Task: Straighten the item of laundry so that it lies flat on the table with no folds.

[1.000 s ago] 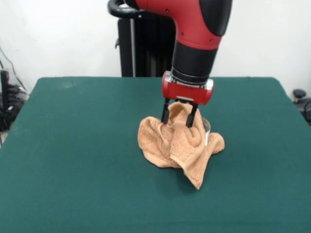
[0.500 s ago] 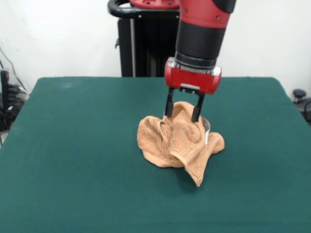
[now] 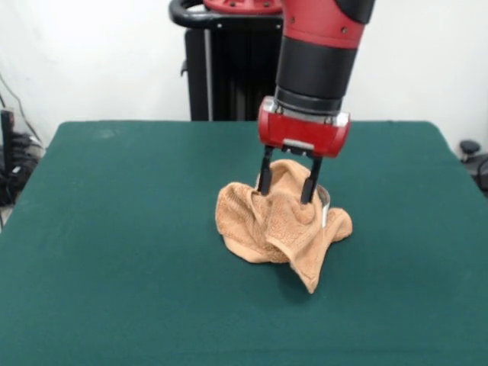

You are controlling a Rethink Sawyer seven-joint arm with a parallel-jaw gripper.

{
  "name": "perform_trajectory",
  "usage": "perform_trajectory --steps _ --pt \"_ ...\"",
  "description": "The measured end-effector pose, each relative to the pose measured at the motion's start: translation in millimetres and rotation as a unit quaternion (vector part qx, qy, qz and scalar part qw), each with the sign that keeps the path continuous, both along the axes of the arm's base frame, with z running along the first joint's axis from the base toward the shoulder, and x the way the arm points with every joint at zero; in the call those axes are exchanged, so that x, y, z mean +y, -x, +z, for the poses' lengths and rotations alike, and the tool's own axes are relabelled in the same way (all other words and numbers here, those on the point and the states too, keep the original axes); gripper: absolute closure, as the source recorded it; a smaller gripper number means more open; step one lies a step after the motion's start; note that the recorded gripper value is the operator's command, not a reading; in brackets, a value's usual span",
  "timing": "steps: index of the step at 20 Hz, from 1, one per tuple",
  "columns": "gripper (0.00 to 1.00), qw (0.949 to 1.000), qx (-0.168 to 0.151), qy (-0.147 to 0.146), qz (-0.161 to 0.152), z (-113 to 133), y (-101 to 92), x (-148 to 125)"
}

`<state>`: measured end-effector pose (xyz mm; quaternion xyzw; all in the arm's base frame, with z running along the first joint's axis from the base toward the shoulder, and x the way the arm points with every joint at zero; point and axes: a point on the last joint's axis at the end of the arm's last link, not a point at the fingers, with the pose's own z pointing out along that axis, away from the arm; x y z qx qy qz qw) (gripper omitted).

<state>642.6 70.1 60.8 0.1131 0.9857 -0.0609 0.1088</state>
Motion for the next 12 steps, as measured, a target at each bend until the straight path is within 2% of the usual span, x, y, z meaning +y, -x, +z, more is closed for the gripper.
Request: perform_trajectory --steps 5,6,12 --pt "0.00 0.9999 -0.011 0.008 -0.006 -24 -4.9 -3" --pt "0.00 0.9998 -0.013 0.012 -0.008 -37 -4.2 -5" --pt "0.00 0.9996 -0.013 0.021 -0.016 -69 3.4 -10"
